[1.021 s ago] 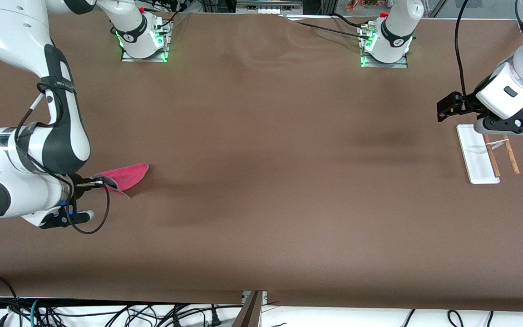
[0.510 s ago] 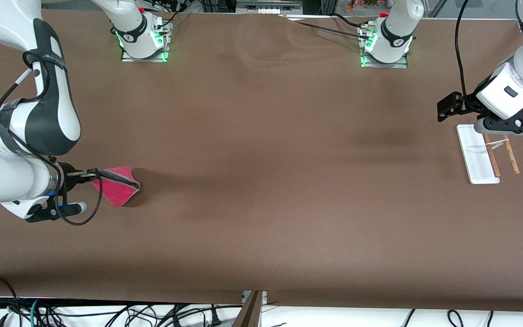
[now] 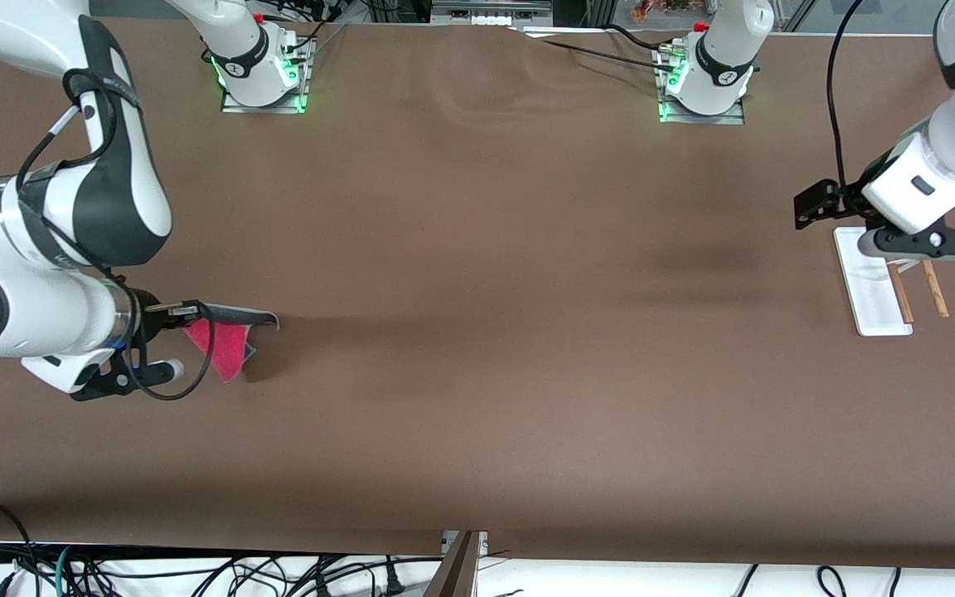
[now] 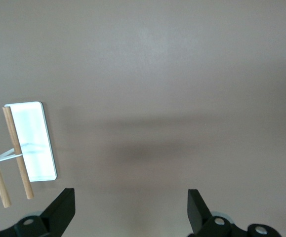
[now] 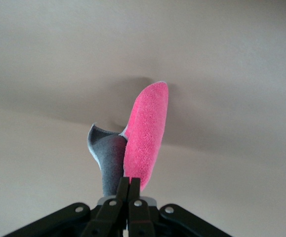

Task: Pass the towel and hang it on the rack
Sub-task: 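Lift the pink towel with the right gripper and drag it slightly, then carry the towel up with the right gripper while the left gripper approaches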

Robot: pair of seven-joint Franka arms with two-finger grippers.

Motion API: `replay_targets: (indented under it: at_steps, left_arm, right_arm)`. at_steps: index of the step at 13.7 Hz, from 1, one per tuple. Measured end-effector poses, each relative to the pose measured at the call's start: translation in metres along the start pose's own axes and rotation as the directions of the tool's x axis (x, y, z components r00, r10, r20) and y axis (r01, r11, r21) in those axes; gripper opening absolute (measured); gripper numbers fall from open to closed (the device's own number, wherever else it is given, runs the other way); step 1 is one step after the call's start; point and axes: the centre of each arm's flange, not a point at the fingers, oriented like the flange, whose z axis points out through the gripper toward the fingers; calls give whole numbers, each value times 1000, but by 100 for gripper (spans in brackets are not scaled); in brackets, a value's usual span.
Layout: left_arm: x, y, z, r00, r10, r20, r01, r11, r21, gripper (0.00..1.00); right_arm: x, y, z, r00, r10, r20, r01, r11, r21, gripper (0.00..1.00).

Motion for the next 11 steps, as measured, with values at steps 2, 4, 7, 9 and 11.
replay_targets:
  at_steps: [2,4,7,9,11]
  left_arm:
    - [7,0,5,1000,0,5,0,1000,-1,100]
    - [10,-5,0,1000,-9,-6,9,1000,-3,100]
    - [10,-23,-4,1000,4,-12,-4,999,-34,100]
    - [9,-29,-1,997,82,-2,-82,988,-129,100]
    - [13,-40,8,981,193,-30,-194,943,-271,100]
  right_arm:
    - [1,-23,-7,1000,11,-15,-11,1000,-7,2]
    - [1,-50,-13,999,42,-27,-42,999,-13,2]
    - [-2,-109,-26,992,104,-70,-105,994,-18,2]
    - [-5,-148,-34,986,133,-106,-134,991,-10,2]
    - [-7,-186,-38,976,163,-142,-161,987,27,2]
